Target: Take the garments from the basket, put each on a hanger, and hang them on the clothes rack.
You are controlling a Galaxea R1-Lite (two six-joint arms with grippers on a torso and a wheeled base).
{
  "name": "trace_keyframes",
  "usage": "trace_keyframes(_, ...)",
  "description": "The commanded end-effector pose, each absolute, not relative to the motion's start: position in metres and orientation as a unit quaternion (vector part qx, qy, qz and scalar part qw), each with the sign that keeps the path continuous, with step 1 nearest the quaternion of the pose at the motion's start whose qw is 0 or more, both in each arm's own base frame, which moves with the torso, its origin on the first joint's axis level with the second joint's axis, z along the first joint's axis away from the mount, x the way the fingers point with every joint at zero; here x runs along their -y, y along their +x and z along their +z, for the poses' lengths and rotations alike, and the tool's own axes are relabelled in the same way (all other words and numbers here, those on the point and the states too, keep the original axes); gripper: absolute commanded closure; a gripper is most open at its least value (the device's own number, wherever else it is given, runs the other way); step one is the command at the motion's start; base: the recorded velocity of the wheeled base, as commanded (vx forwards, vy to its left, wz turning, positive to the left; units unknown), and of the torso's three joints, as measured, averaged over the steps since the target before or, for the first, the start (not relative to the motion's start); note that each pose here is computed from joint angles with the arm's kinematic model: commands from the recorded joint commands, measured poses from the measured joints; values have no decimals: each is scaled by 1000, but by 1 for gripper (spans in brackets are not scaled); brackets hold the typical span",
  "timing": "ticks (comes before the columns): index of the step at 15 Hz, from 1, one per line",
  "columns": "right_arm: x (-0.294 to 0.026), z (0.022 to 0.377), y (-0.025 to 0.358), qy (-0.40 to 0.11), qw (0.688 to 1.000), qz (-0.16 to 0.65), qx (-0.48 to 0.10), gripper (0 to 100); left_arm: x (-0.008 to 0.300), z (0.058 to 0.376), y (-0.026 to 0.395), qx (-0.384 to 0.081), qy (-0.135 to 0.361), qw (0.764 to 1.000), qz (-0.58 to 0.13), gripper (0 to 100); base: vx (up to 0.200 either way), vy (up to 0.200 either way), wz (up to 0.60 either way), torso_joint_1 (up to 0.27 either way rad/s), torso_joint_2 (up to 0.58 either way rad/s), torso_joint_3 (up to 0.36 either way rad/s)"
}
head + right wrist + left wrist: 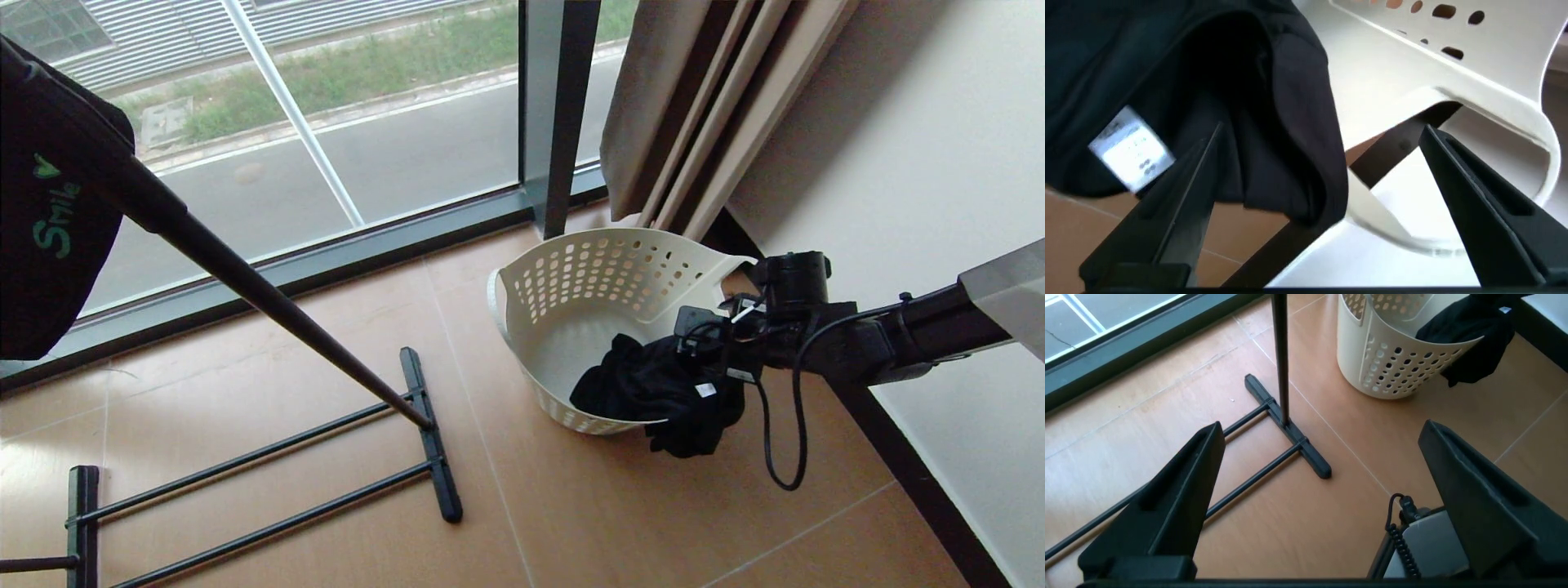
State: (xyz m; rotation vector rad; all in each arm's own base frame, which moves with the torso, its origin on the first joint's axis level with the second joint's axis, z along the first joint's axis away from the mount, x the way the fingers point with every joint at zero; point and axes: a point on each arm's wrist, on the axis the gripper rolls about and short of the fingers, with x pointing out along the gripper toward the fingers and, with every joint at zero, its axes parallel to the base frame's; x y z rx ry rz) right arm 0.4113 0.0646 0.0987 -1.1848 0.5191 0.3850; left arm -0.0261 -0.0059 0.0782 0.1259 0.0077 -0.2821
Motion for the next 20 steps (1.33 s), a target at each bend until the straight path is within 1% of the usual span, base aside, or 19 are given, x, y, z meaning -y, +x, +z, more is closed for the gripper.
trace_keyframes(1, -66, 92, 418, -548, 780, 180, -243, 0, 6, 78, -26, -5, 63, 988, -140, 0, 0, 0, 0, 0, 0, 0)
trace_keyframes(7, -67, 90, 432, -547, 785, 171, -235, 0, 6, 78, -26, -5, 63, 988, -140, 0, 0, 0, 0, 0, 0, 0)
trace_keyframes(8, -66, 90, 432, -546, 786, 169, -237, 100, 6, 78, -26, -5, 63, 988, -140, 0, 0, 0, 0, 0, 0, 0)
trace_keyframes(12, -65, 96, 425, -543, 789, 160, -241, 100, 6, 78, -26, -4, 63, 988, -140, 0, 0, 0, 0, 0, 0, 0)
trace_keyframes(15, -67, 125, 396, -530, 803, 145, -231, 100, 6, 78, -26, -4, 64, 988, -140, 0, 0, 0, 0, 0, 0, 0)
trace_keyframes(16, -67, 126, 395, -530, 803, 145, -230, 100, 6, 78, -26, -4, 64, 988, -140, 0, 0, 0, 0, 0, 0, 0)
trace_keyframes(17, -74, 151, 364, -505, 825, 138, -215, 100, 6, 78, -26, -4, 64, 988, -140, 0, 0, 0, 0, 0, 0, 0)
trace_keyframes(18, -79, 167, 341, -485, 840, 135, -201, 100, 6, 78, -26, -4, 64, 988, -140, 0, 0, 0, 0, 0, 0, 0)
trace_keyframes(20, -82, 186, 302, -463, 857, 133, -183, 100, 6, 78, -26, -4, 64, 988, -140, 0, 0, 0, 0, 0, 0, 0)
